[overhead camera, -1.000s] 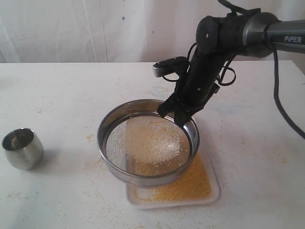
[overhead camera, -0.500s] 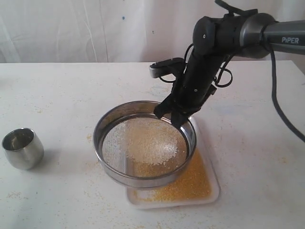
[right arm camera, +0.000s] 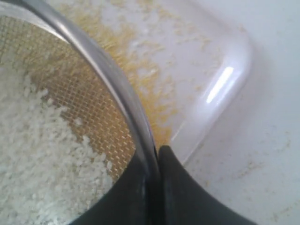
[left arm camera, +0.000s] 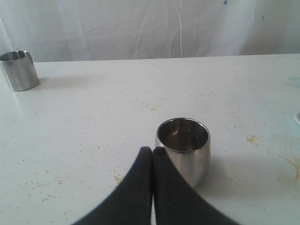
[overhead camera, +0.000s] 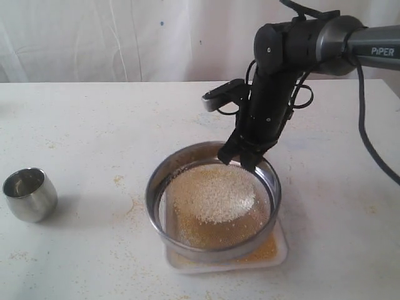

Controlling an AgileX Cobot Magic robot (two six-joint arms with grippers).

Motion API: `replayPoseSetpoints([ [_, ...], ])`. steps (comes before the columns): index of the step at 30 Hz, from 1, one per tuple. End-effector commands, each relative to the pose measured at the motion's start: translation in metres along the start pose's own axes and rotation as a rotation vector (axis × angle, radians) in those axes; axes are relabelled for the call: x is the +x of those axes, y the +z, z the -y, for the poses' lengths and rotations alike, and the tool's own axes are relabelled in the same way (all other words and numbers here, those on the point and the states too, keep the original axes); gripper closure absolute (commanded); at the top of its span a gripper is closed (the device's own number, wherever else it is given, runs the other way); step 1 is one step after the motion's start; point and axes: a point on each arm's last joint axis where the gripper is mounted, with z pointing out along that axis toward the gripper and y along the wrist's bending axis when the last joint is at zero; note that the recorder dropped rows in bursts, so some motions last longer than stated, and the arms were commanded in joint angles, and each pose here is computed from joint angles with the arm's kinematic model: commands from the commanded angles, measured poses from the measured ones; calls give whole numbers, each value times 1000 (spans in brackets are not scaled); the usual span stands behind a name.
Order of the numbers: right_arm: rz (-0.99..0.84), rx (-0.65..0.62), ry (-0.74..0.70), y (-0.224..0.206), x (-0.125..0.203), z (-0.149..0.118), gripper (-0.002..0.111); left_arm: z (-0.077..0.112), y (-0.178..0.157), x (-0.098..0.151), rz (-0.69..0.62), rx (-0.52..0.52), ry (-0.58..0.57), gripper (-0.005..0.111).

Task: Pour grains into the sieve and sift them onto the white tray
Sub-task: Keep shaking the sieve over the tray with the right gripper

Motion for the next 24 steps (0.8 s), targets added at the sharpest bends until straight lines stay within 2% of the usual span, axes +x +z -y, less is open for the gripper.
replayPoseSetpoints([
  [1, 49, 33, 154, -7, -2, 4, 108, 0, 0, 1, -1, 1, -10, 107],
  [2, 61, 39, 249, -7, -2, 7, 108, 0, 0, 1, -1, 1, -10, 107],
  [3, 44, -15, 187, -7, -1, 1, 108, 0, 0, 1, -1, 1, -10, 107],
  [5, 6, -148, -102, -8, 1, -16, 108, 0, 0, 1, -1, 1, -10, 107],
  [6, -1, -147, -112, -8, 2, -16, 108, 0, 0, 1, -1, 1, -10, 107],
  [8, 54, -18, 89, -7, -3, -1, 108, 0, 0, 1, -1, 1, -10, 107],
  [9, 71, 0, 231, -7, -4, 2, 108, 0, 0, 1, -1, 1, -10, 107],
  [10, 66, -20, 209, -7, -4, 0, 108, 0, 0, 1, -1, 1, -10, 107],
  [12, 20, -128, -53, -7, -1, -15, 108, 0, 0, 1, -1, 1, -10, 107],
  [13, 15, -121, -100, -7, 0, -14, 108, 0, 0, 1, -1, 1, -10, 107],
  [14, 24, -76, -14, -7, -1, -10, 108, 0, 0, 1, -1, 1, -10, 107],
  [15, 61, -2, 132, -7, -4, -1, 108, 0, 0, 1, -1, 1, -10, 107],
  [16, 71, 20, 246, -7, -4, 3, 108, 0, 0, 1, -1, 1, -10, 107],
  [17, 55, -1, 187, -7, -3, 1, 108, 0, 0, 1, -1, 1, -10, 107],
  [19, 3, -110, -59, -7, 1, -13, 108, 0, 0, 1, -1, 1, -10, 107],
  [20, -14, -112, -103, -7, 2, -14, 108, 0, 0, 1, -1, 1, -10, 107],
  [21, -7, -75, -62, -7, 1, -11, 108, 0, 0, 1, -1, 1, -10, 107],
  [23, 65, 49, 202, -7, -3, 6, 108, 0, 0, 1, -1, 1, -10, 107],
  [24, 72, 50, 283, -7, -3, 7, 108, 0, 0, 1, -1, 1, -10, 107],
])
